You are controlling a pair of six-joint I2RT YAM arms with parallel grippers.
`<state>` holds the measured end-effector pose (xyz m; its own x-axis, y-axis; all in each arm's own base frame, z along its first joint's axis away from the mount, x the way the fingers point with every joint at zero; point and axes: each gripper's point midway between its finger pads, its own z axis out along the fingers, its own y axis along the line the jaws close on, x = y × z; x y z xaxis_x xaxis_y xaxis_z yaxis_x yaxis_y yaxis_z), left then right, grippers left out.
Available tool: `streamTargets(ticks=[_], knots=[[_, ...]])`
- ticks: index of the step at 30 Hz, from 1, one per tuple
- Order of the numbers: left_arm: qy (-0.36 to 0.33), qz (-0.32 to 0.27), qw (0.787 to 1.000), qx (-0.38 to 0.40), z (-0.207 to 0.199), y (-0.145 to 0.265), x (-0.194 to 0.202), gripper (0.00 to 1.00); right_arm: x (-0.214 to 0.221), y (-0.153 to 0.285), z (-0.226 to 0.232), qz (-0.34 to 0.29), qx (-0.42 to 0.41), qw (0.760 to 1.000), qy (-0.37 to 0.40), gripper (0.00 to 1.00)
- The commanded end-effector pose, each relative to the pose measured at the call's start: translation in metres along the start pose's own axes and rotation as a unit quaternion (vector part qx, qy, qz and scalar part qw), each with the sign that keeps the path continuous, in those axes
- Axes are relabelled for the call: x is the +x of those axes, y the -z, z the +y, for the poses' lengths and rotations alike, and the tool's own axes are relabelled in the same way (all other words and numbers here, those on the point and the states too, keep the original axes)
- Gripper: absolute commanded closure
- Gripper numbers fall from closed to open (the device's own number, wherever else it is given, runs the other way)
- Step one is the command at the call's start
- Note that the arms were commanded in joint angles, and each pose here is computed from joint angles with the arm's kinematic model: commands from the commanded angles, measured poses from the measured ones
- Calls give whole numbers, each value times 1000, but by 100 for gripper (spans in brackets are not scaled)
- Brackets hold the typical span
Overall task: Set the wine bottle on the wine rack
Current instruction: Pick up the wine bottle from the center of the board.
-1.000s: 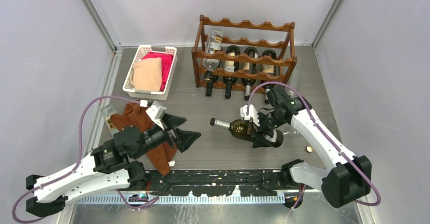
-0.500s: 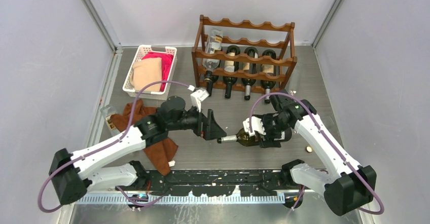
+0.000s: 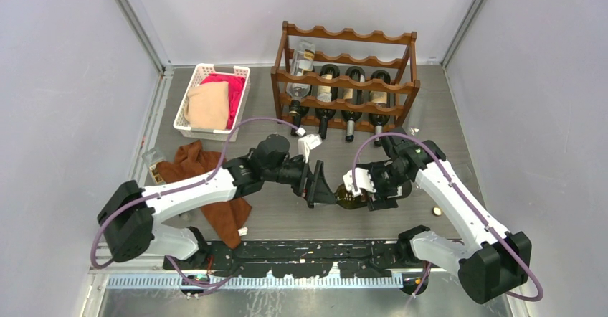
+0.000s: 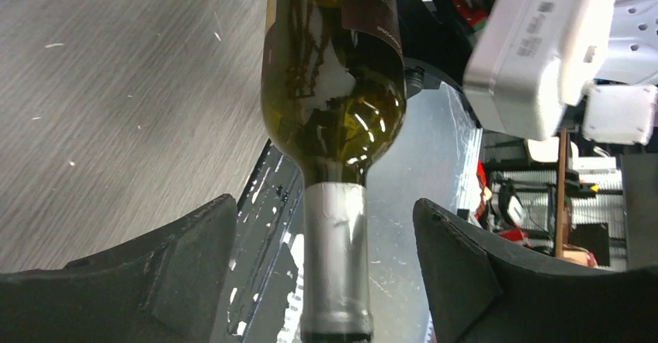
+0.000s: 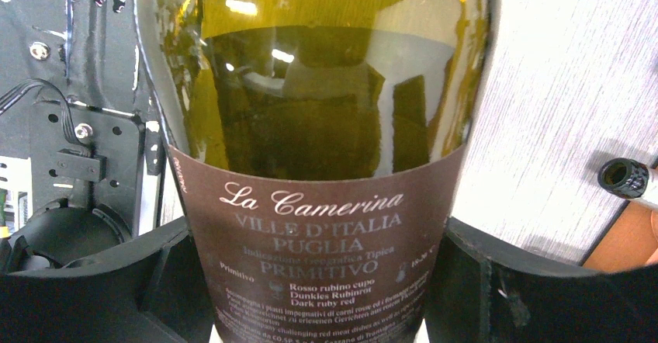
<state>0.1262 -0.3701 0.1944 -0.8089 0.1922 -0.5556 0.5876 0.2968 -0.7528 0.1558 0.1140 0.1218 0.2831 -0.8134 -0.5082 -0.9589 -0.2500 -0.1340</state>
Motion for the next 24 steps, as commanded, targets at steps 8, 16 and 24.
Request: streamTargets(ticks=[8, 16, 24], knots=[[-13, 31, 997, 67, -22, -24, -7, 21, -20, 8, -11, -28, 14, 999, 40, 99], [-8, 56, 996, 64, -16, -32, 1, 30, -20, 8, -10, -26, 13, 999, 44, 99], [-9, 71, 995, 67, -18, -31, 8, 35, -20, 9, -10, -25, 17, 999, 44, 99]])
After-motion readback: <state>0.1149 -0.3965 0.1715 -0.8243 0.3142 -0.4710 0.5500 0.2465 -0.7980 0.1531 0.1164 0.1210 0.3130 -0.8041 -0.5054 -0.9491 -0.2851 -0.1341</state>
